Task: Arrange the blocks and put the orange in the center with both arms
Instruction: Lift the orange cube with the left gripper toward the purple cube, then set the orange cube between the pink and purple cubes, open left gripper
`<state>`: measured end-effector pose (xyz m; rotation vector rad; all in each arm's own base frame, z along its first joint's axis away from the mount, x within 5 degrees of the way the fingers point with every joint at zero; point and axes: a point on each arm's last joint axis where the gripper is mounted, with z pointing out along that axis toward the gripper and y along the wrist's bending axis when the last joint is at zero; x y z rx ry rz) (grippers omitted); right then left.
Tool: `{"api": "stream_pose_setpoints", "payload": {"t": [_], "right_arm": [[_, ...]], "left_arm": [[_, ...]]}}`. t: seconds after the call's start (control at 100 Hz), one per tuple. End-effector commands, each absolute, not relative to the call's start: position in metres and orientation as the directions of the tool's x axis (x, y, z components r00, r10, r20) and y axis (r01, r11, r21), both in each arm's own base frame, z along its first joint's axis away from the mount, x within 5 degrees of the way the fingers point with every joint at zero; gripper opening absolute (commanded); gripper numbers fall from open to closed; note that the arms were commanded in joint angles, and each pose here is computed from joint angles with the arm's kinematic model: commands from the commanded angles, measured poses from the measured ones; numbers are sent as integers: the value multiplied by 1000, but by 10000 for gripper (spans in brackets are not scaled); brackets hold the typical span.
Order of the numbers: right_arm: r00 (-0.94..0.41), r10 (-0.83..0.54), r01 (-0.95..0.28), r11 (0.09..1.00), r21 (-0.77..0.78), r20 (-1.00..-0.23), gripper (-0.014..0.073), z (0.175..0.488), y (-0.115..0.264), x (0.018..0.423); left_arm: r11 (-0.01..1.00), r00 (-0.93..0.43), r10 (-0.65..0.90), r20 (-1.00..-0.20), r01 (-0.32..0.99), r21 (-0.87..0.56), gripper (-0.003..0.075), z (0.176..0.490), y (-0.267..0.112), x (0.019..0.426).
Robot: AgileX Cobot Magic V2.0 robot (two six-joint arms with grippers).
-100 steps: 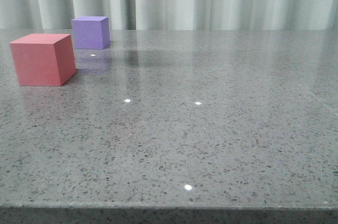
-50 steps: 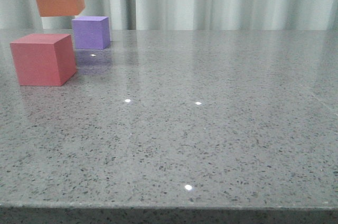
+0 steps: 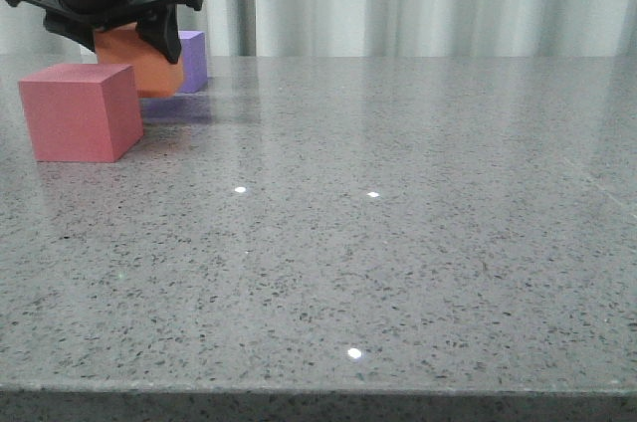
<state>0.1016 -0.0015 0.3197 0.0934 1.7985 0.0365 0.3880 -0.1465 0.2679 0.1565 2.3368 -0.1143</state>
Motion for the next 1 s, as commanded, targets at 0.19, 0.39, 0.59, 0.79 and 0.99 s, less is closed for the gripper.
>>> {"api": "stream_pose_setpoints", "payload": {"t": [0.19,0.39,0.59,0.79,0.99], "right_arm": [[-126,65,24,998,63,-990,-69,335,-1,102],[-126,65,24,998,63,-990,-69,335,-1,102],[-126,65,24,998,63,-990,-69,335,-1,102],[-126,65,24,998,63,-990,-69,335,-1,102],[-126,65,24,998,63,-990,-69,335,-1,102]], "left_arm": [[984,-627,71,-776,171,-49,295,281,-149,395],[984,-624,88,-776,176,-30,294,280,-148,395],[985,-633,90,-769,171,-26,321,279,-147,395],[984,-614,98,-783,179,-17,643,285,-147,394],[984,-569,81,-819,174,-24,657,315,-142,383]]}}
